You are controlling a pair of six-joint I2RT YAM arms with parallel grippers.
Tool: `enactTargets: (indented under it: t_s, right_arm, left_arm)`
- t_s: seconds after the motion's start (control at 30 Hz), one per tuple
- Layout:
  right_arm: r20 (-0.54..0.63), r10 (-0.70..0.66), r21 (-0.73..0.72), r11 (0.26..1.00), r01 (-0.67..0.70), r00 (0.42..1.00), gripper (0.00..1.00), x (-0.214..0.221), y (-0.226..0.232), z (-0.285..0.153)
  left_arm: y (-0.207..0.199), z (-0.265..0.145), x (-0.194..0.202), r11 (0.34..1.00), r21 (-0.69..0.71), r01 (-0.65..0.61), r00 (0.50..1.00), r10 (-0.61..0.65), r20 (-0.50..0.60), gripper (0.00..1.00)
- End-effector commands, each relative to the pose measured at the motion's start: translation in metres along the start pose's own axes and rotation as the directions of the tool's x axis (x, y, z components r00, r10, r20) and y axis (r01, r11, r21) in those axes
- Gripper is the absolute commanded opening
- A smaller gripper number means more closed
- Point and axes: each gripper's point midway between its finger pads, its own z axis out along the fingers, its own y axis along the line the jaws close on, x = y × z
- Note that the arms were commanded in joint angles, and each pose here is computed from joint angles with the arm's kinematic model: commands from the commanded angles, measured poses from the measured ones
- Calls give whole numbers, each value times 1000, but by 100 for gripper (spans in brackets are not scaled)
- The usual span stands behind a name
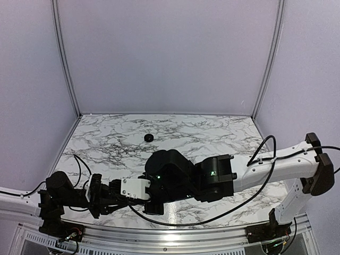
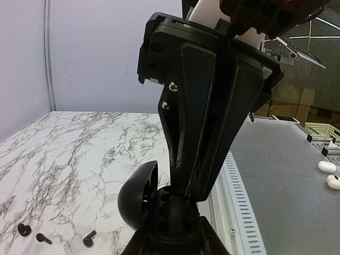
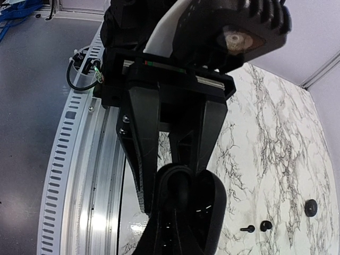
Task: Insert the wireless bluetooth earbuds into the charging case
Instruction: Adjust the left earbud in the left side groove of the charging case.
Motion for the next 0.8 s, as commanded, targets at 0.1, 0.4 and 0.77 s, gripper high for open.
enactTargets:
  t_s: [0.1,0.4,0.77]
  right_arm:
    - [2,39,37,999,-39,999,9,-4,-11,5]
    - [-20,57,-33,998,-58,998,9,4,-2,9]
    - [268,163,-58,987,-153,949,29,-43,-60,-63]
  left_arm:
    - [0,2,-19,999,-3,-44,997,44,58,0]
    - [1,0,-21,999,-14,-44,997,44,66,0]
    - [27,-8,-14,991,-133,20,998,-11,66,0]
